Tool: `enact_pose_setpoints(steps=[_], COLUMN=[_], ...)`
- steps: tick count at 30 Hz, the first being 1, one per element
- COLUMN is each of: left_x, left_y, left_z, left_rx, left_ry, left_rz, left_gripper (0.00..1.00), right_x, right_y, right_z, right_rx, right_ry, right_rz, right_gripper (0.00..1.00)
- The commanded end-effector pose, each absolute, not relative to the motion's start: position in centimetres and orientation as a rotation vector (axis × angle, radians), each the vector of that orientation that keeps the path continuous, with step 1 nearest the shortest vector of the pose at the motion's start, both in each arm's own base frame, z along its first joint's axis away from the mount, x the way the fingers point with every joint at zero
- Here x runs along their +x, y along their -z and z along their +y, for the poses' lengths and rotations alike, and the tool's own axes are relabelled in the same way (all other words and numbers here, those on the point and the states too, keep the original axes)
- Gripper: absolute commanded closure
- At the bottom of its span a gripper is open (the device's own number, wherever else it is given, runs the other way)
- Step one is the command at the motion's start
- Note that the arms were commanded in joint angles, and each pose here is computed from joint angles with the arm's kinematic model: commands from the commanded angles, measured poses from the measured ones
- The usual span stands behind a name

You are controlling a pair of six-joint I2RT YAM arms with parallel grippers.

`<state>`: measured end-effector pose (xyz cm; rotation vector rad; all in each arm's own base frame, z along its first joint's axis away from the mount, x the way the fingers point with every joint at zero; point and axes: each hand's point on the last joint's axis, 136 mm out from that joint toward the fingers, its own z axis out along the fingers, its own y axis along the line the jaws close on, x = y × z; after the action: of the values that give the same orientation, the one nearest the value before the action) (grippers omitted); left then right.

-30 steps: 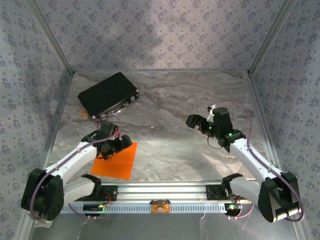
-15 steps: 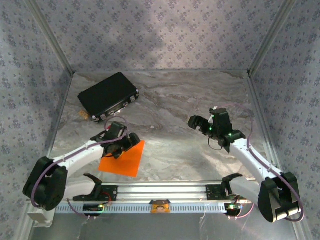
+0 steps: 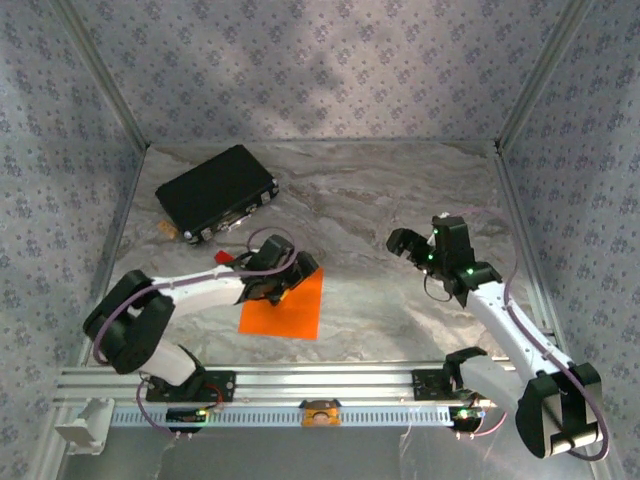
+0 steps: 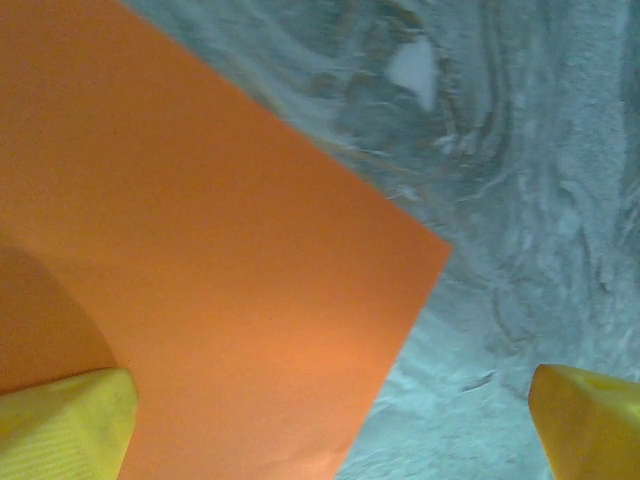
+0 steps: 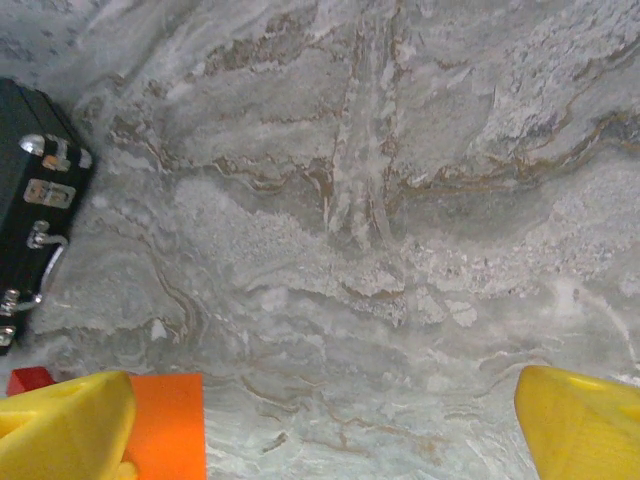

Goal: Fold a paper plane with a square sheet of paper (pick it up from the middle)
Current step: Move the square sheet of paper to the center of the table.

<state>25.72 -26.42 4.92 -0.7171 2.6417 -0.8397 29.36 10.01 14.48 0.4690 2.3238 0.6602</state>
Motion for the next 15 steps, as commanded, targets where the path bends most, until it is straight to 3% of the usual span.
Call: enact_pose_setpoints(steps=[1,5,10,15], left_x=[27.5,28.1,27.4,25.2], left_y=[-6.4,-7.9,-9.9,-8.8], left_z=[-29.3,-29.7,-26.0,-22.8], left_rx=[-0.697,-0.591,-0.304,-0.097], left_ry=[0.926,0.862,0.625,0.584], left_rz=[2.603,2.619,2.685,2.804], left_gripper=[0.0,0.0,0.0,0.0], right_x=[29.0,28.8,28.6,28.8], right_y=[-14.4,-14.5,-14.8,-15.9], right_z=[10.0,9.8,10.5,12.6], right_rx=[0.502,0.508,0.426,0.304], right_ry=[-0.725,-0.725,-0.766,-0.889], right_rz=[2.307,2.312,2.324,2.29], right_gripper=[0.01,0.01,0.01,0.01])
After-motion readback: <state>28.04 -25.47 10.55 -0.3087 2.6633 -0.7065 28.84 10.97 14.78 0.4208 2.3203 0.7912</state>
